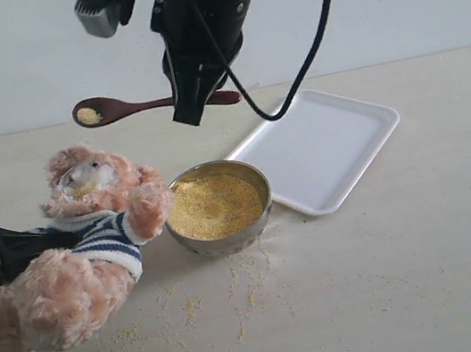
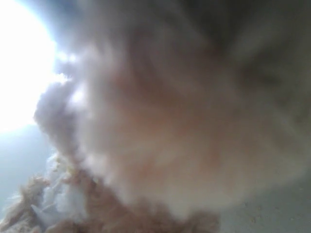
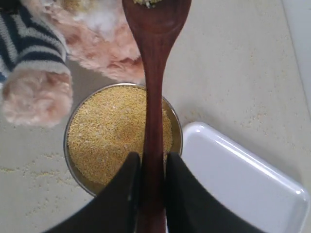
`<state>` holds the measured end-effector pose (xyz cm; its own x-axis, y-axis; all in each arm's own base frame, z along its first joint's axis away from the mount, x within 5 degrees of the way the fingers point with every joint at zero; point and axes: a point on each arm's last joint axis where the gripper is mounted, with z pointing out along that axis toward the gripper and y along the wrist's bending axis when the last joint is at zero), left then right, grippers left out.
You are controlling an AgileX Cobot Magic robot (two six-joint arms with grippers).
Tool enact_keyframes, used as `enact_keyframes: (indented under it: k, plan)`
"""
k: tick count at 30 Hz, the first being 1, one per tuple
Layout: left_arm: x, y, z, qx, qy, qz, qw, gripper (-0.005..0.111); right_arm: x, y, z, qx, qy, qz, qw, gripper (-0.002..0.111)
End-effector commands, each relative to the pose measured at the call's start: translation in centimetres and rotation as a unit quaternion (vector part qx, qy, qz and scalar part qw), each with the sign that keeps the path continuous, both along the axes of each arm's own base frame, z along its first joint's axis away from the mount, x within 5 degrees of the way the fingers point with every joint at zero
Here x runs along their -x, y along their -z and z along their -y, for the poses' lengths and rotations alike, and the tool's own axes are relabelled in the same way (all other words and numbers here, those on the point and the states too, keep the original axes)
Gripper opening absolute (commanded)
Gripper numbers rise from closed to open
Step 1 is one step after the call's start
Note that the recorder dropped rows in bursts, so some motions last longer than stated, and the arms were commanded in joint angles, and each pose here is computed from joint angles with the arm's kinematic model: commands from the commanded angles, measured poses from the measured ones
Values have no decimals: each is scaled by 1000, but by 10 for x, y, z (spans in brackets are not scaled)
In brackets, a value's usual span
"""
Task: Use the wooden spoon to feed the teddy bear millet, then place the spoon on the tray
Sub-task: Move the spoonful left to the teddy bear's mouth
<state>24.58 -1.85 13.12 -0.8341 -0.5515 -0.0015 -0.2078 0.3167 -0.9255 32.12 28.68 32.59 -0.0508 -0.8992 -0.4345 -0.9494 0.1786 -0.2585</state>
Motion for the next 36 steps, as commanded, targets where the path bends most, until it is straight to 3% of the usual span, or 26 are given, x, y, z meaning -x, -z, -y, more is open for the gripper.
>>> enact_keyframes:
  k: [1,13,19,36]
  plan:
    - [1,-1,1,16,-1,1,1000,5,5,3,-14,0,-19,17,1000,0]
    - [1,-1,1,16,-1,1,1000,5,27,6,-43,54,-74,91,992,0]
    - [1,-2,1,17,-1,2,1000,5,26,11,-40,107,-59,113,986,0]
    - [0,-3,1,22,1,5,1000,5,34,9,-48,128,-56,144,980,0]
